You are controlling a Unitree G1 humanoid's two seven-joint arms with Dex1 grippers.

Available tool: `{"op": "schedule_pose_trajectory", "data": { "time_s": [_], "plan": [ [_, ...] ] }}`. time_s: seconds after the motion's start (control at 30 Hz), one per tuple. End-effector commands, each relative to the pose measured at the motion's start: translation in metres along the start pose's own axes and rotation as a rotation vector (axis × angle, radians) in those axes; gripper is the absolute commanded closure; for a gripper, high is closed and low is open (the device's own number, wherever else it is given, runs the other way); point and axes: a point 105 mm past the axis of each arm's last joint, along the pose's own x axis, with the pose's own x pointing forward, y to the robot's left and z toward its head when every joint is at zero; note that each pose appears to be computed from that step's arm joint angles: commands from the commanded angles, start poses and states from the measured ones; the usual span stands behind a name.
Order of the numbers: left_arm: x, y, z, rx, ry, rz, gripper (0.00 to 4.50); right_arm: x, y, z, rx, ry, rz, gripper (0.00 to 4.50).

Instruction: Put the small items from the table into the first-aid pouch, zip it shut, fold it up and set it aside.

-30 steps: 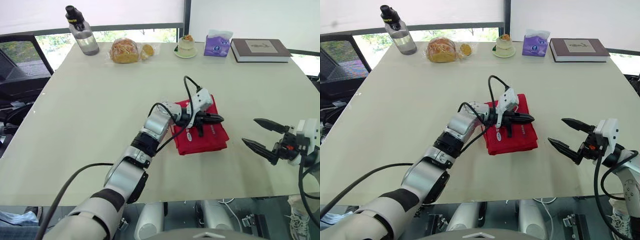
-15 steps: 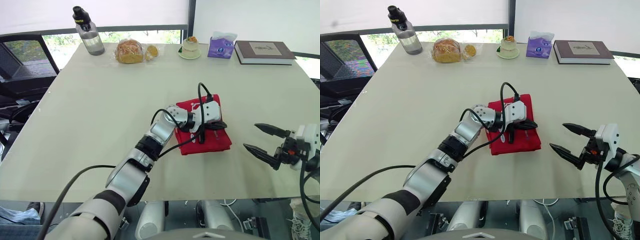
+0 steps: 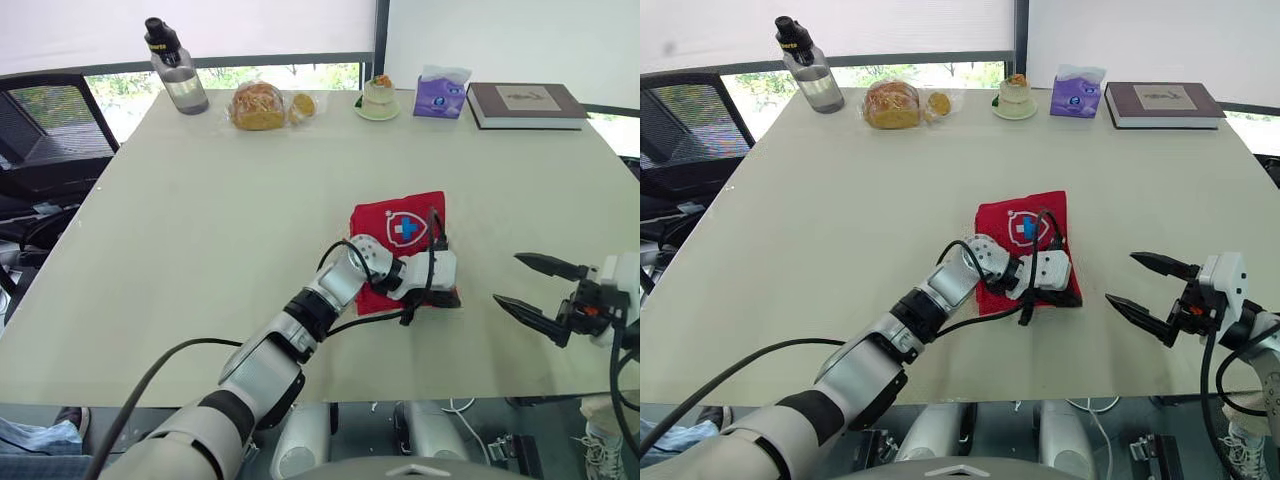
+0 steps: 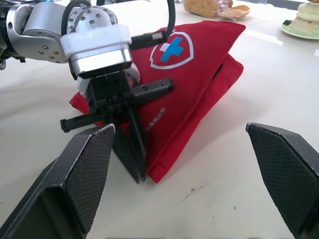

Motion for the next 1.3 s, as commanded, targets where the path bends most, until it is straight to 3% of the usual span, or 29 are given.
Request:
{"op": "schedule_pose_trajectory", "data": {
  "time_s": [0.03,0.13,0.27,0.43,0.57,0.77,0.93,1.13,1.3],
  "plan": [
    [-0.001,-0.010,-0.017,-0.084,0.041,-0.044,4.41,-0.007,-0.004,0.012,-0.049,-0.017,-0.014,0.00],
    [-0.010,0.005,0.003,-0.122,-0.059,0.018,4.41,-0.007,-0.004,0.011,-0.049,-0.017,-0.016,0.00],
    [-0.033,0.028,0.045,-0.196,-0.292,0.100,4.41,-0.006,-0.005,0.008,-0.046,-0.017,-0.017,0.00],
    [-0.065,0.067,0.061,-0.280,-0.399,0.286,4.41,-0.004,-0.008,0.008,-0.050,-0.023,-0.016,0.00],
    [-0.079,0.085,0.047,-0.327,-0.361,0.389,4.41,-0.003,-0.009,0.009,-0.055,-0.025,-0.012,0.00],
    [-0.093,0.098,-0.028,-0.502,-0.084,0.575,4.41,0.004,-0.007,0.011,-0.062,-0.036,0.002,0.00],
    [-0.105,0.108,-0.050,-0.627,-0.047,0.747,4.41,0.004,-0.007,0.012,-0.063,-0.030,0.011,0.00],
    [-0.126,0.116,-0.058,-0.669,-0.094,0.887,4.41,0.007,-0.008,0.014,-0.065,-0.030,0.017,0.00],
    [-0.162,0.135,-0.012,-0.418,-0.313,0.972,4.41,0.013,-0.012,0.021,-0.019,-0.085,-0.030,0.00]
  ]
}}
